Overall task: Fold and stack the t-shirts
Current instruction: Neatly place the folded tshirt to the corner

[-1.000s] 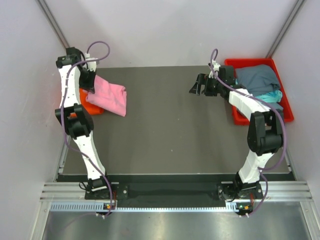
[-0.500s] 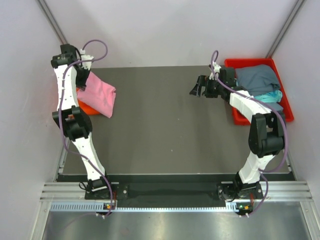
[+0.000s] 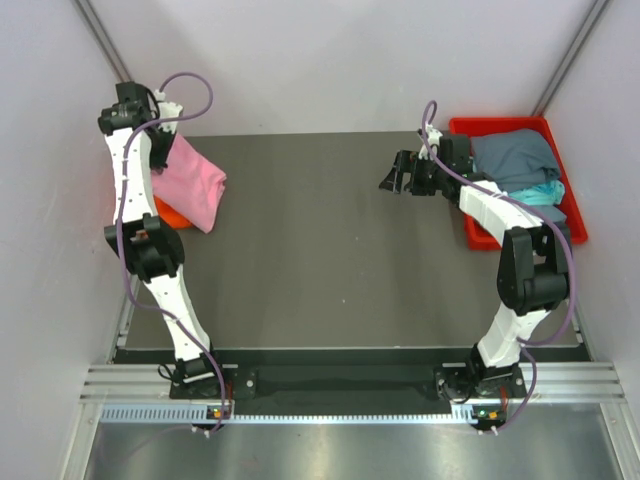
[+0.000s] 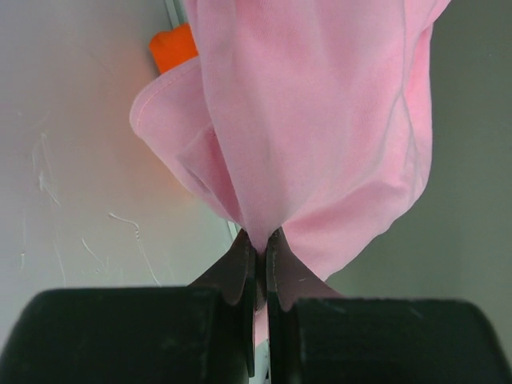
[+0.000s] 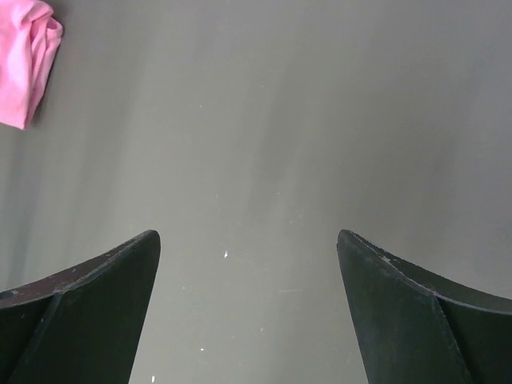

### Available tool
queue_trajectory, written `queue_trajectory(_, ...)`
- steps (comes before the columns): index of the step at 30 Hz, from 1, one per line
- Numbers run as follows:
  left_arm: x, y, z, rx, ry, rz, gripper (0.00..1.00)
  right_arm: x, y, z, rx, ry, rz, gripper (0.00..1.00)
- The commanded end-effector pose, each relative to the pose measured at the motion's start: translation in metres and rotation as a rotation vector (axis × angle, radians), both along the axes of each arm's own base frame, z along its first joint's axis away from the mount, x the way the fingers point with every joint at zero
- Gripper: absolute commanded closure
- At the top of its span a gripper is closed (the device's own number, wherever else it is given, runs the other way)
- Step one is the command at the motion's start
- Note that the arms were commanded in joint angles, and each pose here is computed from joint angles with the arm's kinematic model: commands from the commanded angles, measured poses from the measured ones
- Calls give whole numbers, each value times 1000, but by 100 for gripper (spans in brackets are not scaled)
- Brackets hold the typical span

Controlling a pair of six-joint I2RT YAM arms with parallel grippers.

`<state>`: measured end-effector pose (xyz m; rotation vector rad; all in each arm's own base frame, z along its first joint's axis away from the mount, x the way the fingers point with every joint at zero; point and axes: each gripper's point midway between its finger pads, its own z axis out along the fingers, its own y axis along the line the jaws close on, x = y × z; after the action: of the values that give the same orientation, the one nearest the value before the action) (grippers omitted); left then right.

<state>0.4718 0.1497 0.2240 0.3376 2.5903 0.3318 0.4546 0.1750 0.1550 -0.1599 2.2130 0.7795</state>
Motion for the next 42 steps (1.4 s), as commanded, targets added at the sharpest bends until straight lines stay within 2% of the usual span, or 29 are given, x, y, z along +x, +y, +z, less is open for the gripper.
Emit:
queue_trajectory(1, 4, -2, 70, 26, -208, 9, 100, -1, -1, 27, 19, -79, 9, 8)
queue_trajectory(12, 6, -44, 61, -98, -190, -47, 100, 0, -1, 29, 26, -84, 8, 8)
queue_trajectory(19, 8, -66, 70, -128, -216, -69, 100, -4, -1, 27, 26, -86, 7, 8)
queue_trajectory(35, 0, -40, 81, -62, -254, 16, 100, -6, -3, 24, 23, -80, 7, 8)
queue_trajectory(42, -1, -17, 51, -39, -210, 118, 100, -9, -5, 24, 20, -81, 7, 8)
